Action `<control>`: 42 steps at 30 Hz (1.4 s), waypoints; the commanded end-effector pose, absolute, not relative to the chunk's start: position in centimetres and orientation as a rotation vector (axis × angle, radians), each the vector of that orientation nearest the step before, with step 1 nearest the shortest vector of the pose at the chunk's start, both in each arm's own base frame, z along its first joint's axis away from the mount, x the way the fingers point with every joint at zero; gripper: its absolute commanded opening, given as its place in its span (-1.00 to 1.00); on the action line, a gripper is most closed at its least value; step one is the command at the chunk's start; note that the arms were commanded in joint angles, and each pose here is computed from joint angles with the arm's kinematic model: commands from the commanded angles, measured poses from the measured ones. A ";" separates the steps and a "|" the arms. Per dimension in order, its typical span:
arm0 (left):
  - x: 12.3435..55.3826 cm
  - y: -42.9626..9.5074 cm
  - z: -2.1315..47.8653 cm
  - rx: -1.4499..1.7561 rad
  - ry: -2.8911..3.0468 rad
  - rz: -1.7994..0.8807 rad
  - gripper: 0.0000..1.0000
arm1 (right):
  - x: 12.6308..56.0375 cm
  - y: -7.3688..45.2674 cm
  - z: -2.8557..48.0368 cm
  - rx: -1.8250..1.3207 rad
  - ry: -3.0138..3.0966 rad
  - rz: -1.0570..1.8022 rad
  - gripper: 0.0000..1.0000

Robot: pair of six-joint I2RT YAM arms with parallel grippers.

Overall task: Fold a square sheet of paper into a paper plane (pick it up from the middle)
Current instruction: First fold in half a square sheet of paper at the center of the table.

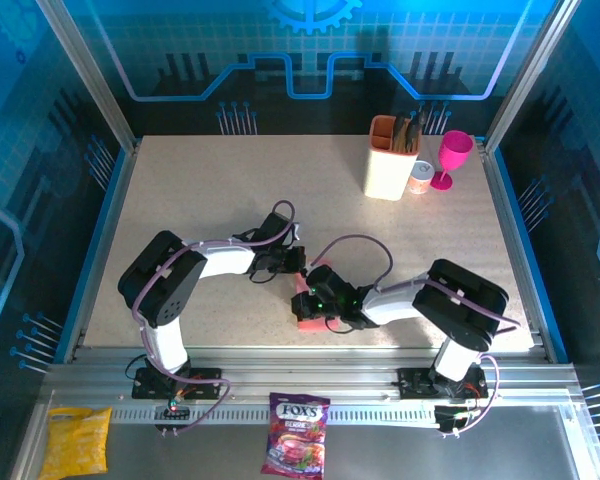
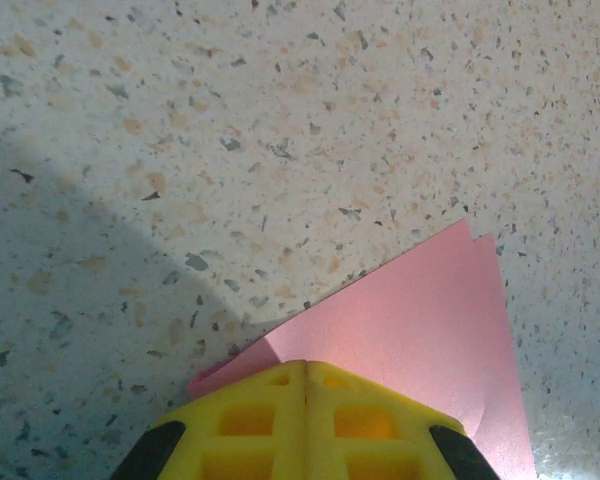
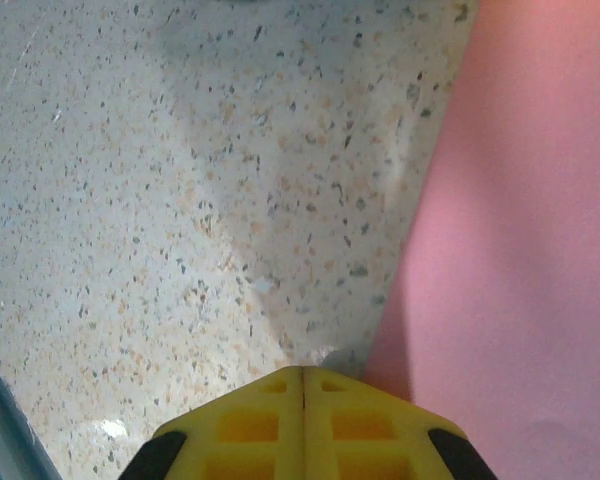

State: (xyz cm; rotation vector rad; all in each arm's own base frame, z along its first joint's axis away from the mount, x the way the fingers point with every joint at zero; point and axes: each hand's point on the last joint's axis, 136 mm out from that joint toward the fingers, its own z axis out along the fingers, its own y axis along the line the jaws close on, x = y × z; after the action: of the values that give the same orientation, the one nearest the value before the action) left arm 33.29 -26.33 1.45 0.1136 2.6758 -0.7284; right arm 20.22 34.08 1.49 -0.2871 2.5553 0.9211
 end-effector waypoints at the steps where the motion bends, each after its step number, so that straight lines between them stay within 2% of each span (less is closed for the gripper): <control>1: 33.7 -24.8 -0.7 0.065 2.720 -0.596 -1.00 | 12.9 33.3 -1.5 -0.528 2.733 0.898 -1.00; 9: 33.8 -24.6 -1.2 0.055 2.723 -0.586 -1.00 | 8.6 32.4 -2.9 -0.513 2.764 0.917 -1.00; 15: 33.8 -24.6 -0.9 0.051 2.718 -0.588 -1.00 | 8.0 32.5 -2.0 -0.424 2.730 1.074 -1.00; 20: 34.0 -24.9 -0.2 0.053 2.700 -0.611 -1.00 | 10.5 31.8 2.0 -0.363 2.651 1.156 -1.00; 25: 34.0 -25.3 1.2 0.054 2.669 -0.657 -1.00 | 15.1 29.1 7.7 -0.348 2.547 0.988 -1.00; 29: 34.0 -25.5 1.6 0.057 2.662 -0.673 -1.00 | 18.2 28.1 10.6 -0.323 2.497 0.968 -1.00; 35: 34.0 -25.6 1.5 0.057 2.664 -0.678 -1.00 | 20.4 30.3 10.2 -0.332 2.493 1.000 -1.00; 42: 33.9 -25.7 1.2 0.049 2.666 -0.689 -1.00 | 21.1 33.3 5.8 -0.293 2.537 1.091 -1.00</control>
State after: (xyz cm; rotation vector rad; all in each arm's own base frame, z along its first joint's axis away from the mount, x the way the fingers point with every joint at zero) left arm 34.54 -26.35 1.70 0.0733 2.6377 -0.7055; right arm 20.81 31.58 5.67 -0.2898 2.5763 0.9944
